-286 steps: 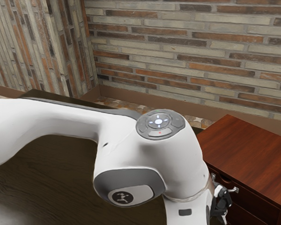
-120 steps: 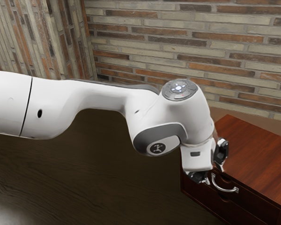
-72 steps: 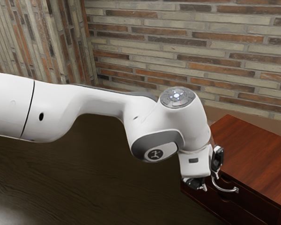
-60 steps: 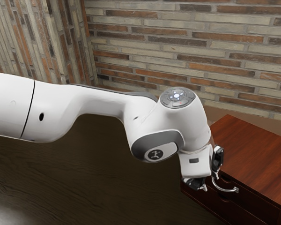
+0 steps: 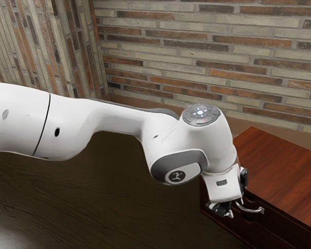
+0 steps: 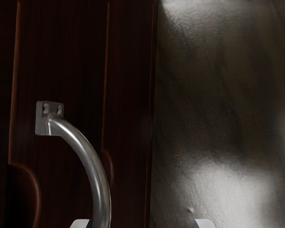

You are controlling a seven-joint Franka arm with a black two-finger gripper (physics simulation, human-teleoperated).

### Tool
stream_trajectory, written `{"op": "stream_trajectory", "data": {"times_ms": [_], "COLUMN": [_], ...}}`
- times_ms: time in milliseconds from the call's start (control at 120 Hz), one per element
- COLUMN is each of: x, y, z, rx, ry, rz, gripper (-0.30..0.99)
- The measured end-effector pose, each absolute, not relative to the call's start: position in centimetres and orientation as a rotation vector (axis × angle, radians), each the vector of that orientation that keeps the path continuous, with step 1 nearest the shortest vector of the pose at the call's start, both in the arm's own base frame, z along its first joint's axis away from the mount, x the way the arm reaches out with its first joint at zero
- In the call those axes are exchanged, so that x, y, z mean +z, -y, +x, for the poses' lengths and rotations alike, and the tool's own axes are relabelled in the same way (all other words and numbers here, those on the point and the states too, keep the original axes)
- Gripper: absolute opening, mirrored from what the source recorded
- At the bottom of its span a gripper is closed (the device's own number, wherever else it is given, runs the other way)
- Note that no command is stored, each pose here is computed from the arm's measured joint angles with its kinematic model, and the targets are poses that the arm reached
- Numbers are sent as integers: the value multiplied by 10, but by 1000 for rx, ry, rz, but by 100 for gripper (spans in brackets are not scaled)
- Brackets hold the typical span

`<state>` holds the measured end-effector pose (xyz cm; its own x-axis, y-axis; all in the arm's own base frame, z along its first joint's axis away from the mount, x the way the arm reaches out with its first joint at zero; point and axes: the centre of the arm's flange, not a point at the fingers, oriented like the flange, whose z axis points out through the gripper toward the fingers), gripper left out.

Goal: Pull the drawer handle with one arm to open the drawer

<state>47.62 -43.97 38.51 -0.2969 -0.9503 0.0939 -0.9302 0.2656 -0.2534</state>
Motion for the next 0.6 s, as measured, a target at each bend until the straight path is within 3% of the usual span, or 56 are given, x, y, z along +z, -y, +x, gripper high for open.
{"op": "stream_trajectory", "data": {"times_ms": [600], "x": [376], "y": [453], "z": [474], "rx": [-420], "ry": [-2403], "rz": [-1911], "gripper": [22]}}
